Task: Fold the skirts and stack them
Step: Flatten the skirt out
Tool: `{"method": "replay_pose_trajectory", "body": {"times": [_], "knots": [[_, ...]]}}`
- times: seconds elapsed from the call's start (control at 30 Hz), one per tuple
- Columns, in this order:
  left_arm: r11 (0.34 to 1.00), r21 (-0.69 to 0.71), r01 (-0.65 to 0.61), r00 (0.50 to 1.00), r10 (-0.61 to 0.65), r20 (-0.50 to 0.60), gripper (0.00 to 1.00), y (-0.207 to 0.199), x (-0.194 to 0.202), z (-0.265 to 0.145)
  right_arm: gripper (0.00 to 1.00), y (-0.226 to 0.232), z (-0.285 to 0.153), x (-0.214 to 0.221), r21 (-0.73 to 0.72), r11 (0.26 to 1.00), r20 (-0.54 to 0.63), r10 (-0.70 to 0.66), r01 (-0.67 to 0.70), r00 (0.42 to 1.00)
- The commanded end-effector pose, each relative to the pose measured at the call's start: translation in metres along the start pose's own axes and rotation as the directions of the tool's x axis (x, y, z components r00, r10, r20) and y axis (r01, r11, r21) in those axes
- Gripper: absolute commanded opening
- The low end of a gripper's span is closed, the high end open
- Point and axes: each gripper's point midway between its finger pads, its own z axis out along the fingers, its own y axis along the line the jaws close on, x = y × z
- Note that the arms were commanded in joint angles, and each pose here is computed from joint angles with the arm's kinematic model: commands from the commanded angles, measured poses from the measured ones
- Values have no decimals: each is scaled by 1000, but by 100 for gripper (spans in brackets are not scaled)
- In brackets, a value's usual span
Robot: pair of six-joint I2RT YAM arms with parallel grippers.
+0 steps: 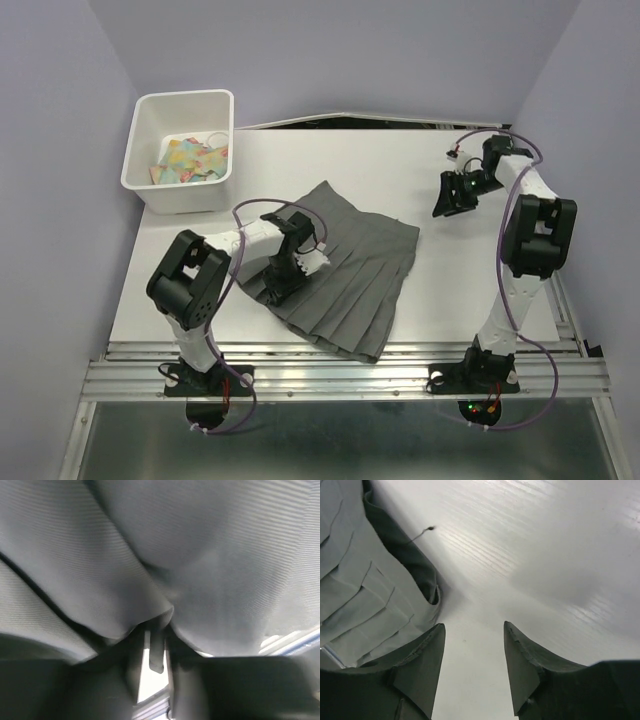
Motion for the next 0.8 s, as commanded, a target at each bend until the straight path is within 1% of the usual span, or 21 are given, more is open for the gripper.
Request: {"method": "replay_pose_trajectory", "body": {"times": [0.0,0.07,0.1,0.13,0.2,0.3,0.33,0.4,0.43,0.47,0.5,0.57,0.6,0.63,0.67,0.7,0.73,0.77], "knots": [[998,-49,-31,991,37,131,50,7,-30,-16,62,28,-9,-18,-102,995,25,-16,19,1000],[998,-54,-33,987,41,156,55,7,-34,-27,64,33,-1,-18,-133,991,7,-9,9,1000],[997,-75,-36,980,50,194,60,8,-40,-41,65,38,4,-17,-147,989,-6,-11,10,1000],[996,-83,-28,976,45,213,61,9,-42,-47,65,45,9,-16,-170,985,-16,-20,17,1000],[994,-107,-14,959,43,280,62,12,-53,-71,64,49,18,-9,-198,980,-44,-22,13,999],[992,-120,40,930,7,368,66,23,-61,-100,62,61,31,2,-246,969,-87,-23,1,996],[990,-115,81,919,-29,393,66,32,-60,-107,61,61,33,5,-249,969,-96,-20,-5,995],[986,-117,116,899,-54,434,66,42,-64,-114,58,70,45,16,-269,963,-134,-28,-10,991],[983,-124,138,896,-71,437,66,48,-62,-113,57,69,49,21,-275,961,-148,-20,-22,989],[976,-132,175,893,-101,439,66,57,-60,-112,54,73,54,25,-284,958,-164,-21,-26,986],[971,-135,195,887,-117,446,66,63,-60,-108,44,74,56,29,-291,956,-171,-14,-37,985],[964,-125,233,888,-159,432,65,74,-59,-94,31,79,61,38,-316,947,-191,-10,-52,982],[956,-121,267,876,-188,445,65,82,-60,-91,24,80,61,40,-323,945,-193,-14,-50,981],[952,-112,284,880,-212,424,62,86,-59,-79,9,81,59,46,-319,946,-214,-9,-61,977],[948,-116,297,880,-225,418,61,91,-59,-73,1,83,54,46,-308,950,-210,-16,-51,978],[945,-120,306,876,-229,425,60,96,-63,-69,1,83,50,48,-291,956,-212,-15,-48,977],[941,-113,319,880,-250,404,57,99,-63,-57,1,77,46,52,-251,967,-216,0,-56,976],[940,-109,325,879,-257,401,55,101,-65,-51,1,79,31,44,-219,975,-174,-13,-26,985]]}}
